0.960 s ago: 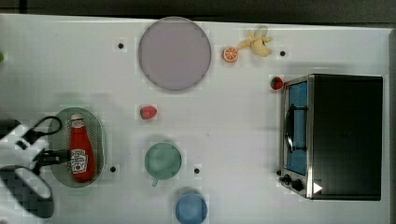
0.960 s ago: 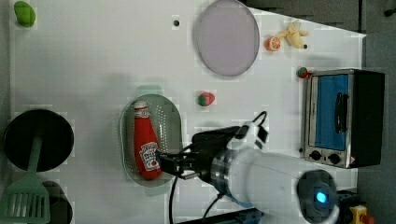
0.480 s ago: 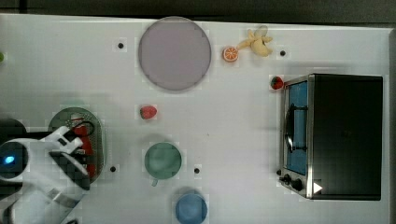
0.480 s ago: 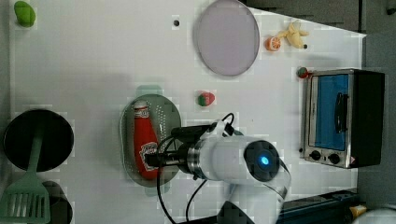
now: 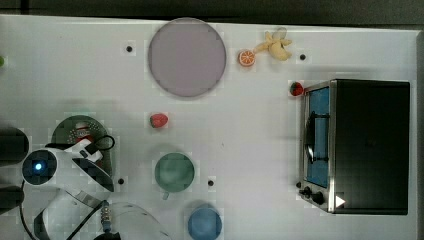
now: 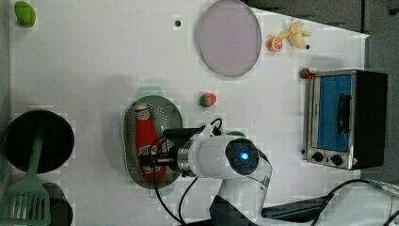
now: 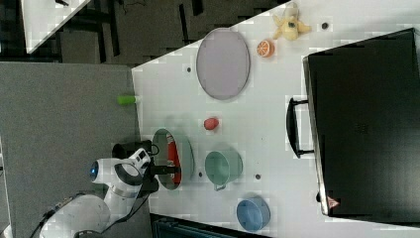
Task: Pick ketchup from strainer and place it on the table
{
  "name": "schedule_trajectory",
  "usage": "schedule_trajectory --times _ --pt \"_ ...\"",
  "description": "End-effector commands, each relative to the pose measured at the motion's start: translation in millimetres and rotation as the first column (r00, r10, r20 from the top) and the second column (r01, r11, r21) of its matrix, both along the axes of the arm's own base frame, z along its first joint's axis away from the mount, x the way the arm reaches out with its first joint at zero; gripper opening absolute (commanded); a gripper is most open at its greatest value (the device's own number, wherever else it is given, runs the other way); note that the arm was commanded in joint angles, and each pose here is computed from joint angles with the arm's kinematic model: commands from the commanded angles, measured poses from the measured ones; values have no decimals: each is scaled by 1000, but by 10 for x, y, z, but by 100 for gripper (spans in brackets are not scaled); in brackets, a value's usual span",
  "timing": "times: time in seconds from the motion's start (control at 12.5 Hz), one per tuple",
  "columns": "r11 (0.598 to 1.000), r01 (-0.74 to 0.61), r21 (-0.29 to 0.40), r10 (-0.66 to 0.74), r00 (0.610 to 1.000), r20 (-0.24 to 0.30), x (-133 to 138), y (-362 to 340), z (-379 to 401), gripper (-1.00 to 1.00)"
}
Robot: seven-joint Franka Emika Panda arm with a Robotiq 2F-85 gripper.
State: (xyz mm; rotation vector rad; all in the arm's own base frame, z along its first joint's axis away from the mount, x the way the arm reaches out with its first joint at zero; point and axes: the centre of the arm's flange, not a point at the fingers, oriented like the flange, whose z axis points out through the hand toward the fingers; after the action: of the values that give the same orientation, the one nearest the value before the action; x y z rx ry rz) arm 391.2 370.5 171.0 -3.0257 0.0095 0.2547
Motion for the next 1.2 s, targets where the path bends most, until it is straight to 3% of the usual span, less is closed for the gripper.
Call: schedule_trajectory --times 0.08,0.24,0.64,0.8,1.04,1.2 --pt "998 66 3 -66 997 41 139 58 13 68" --pt "998 68 17 -68 997 45 151 82 28 20" --pt "998 58 -12 -56 994 93 157 160 510 18" --pt "994 111 -18 -109 990 94 204 205 926 18" --pt "966 253 42 -255 965 58 402 261 1609 18" --pt "956 290 54 -293 954 66 637 191 1997 18"
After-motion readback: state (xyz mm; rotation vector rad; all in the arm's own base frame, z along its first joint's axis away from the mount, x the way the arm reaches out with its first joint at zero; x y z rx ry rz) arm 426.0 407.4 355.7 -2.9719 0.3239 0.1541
